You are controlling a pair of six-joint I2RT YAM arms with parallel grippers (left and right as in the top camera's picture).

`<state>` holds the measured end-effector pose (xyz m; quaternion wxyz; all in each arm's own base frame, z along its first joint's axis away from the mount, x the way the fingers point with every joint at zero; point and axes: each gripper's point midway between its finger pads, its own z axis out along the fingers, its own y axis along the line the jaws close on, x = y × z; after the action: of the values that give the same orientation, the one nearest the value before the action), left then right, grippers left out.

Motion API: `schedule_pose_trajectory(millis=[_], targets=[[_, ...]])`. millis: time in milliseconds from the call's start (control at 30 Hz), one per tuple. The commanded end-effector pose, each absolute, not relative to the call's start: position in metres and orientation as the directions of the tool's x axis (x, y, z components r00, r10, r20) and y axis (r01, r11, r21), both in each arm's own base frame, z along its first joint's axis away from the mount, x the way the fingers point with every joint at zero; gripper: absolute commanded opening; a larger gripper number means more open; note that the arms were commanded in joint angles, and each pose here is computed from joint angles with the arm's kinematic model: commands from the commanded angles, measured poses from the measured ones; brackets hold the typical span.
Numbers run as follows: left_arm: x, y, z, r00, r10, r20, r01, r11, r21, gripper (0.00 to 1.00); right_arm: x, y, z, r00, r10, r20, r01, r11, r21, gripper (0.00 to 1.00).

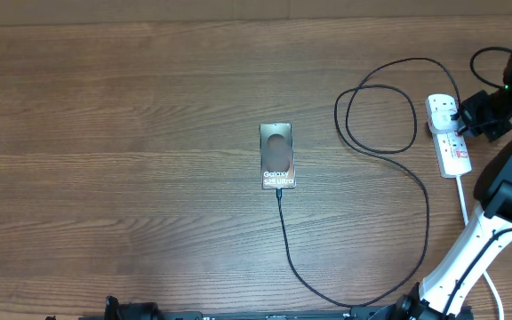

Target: Plug charger to phone and switch on socket

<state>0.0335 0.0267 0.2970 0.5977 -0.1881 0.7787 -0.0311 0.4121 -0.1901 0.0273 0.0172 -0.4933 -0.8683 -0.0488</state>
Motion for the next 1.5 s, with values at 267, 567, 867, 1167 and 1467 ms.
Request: schedule_pose_trajectory(millis=[267, 567, 867, 1167, 1467], targets=[[0.031, 0.028, 0.297, -0.197, -0.337, -0.921, -0.264, 0.923, -0.281, 1.00, 0.416, -0.158, 0.009, -0.578, 0.796, 0.181, 0.815, 0.573, 0.083, 0.04], [0.031, 0.028, 0.297, -0.194, -0.337, -0.921, -0.265, 0.922, -0.281, 1.00, 0.406, -0.192, 0.129, -0.515, 0.857, -0.033, 0.854, 0.516, 0.068, 0.04], [0.030, 0.029, 0.297, -0.181, -0.344, -0.921, -0.299, 0.912, -0.281, 1.00, 0.373, -0.175, 0.255, -0.482, 0.844, -0.237, 0.822, 0.529, 0.212, 0.04], [0.028, 0.031, 0.297, -0.161, -0.355, -0.921, -0.358, 0.890, -0.281, 1.00, 0.346, -0.114, 0.423, -0.369, 0.761, -0.533, 0.497, 0.647, 0.579, 0.04], [0.066, 0.037, 0.329, 0.004, -0.357, -0.934, -0.314, 0.886, -0.341, 1.00, 0.262, -0.047, 0.628, 0.085, 0.504, -0.860, -0.039, 0.864, 0.502, 0.31]])
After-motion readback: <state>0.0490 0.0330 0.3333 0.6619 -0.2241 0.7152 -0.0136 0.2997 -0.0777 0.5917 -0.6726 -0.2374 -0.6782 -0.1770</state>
